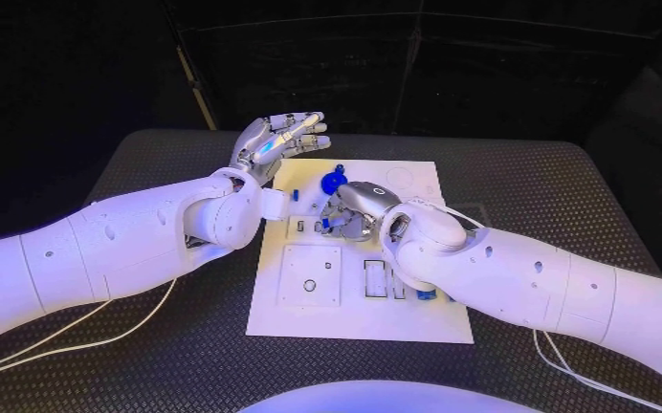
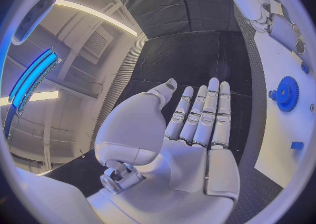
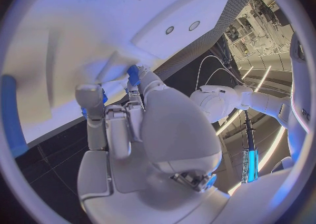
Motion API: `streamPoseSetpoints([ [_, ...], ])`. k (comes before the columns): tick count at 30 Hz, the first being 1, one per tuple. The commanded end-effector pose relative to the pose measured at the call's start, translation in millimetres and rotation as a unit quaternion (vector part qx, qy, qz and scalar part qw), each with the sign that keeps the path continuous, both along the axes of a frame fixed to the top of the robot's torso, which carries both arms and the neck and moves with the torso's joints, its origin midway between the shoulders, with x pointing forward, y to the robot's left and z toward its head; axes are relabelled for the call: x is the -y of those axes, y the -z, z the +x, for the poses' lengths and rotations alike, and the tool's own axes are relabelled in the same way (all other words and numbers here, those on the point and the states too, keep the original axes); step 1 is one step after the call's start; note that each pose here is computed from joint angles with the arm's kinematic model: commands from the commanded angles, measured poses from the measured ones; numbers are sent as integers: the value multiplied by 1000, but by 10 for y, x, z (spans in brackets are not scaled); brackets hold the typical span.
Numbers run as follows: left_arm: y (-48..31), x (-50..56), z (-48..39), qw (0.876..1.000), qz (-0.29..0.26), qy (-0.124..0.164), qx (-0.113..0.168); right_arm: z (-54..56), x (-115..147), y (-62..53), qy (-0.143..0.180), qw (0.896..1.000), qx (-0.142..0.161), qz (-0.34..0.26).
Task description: Assemble the parts on the task board
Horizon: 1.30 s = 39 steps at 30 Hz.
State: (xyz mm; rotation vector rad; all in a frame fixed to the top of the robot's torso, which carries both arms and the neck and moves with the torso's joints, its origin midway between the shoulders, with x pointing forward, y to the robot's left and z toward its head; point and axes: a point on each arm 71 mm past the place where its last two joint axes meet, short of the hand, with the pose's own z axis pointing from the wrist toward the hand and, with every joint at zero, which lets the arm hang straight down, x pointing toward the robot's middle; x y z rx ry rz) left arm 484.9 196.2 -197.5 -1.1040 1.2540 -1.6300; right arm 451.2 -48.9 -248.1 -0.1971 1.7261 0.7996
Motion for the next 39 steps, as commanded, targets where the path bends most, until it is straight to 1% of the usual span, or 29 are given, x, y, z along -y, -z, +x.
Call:
streamPoseSetpoints([
  [1, -20, 12, 1, 1000, -3, 3, 5, -1, 15, 64, 0, 1000, -8, -24],
  [23, -19, 10, 1, 1000, -3, 3, 4, 4, 27, 99, 4, 998, -8, -60],
  [39, -19, 8, 1, 1000, -3, 3, 4, 8, 35, 107, 8, 998, -8, -69],
])
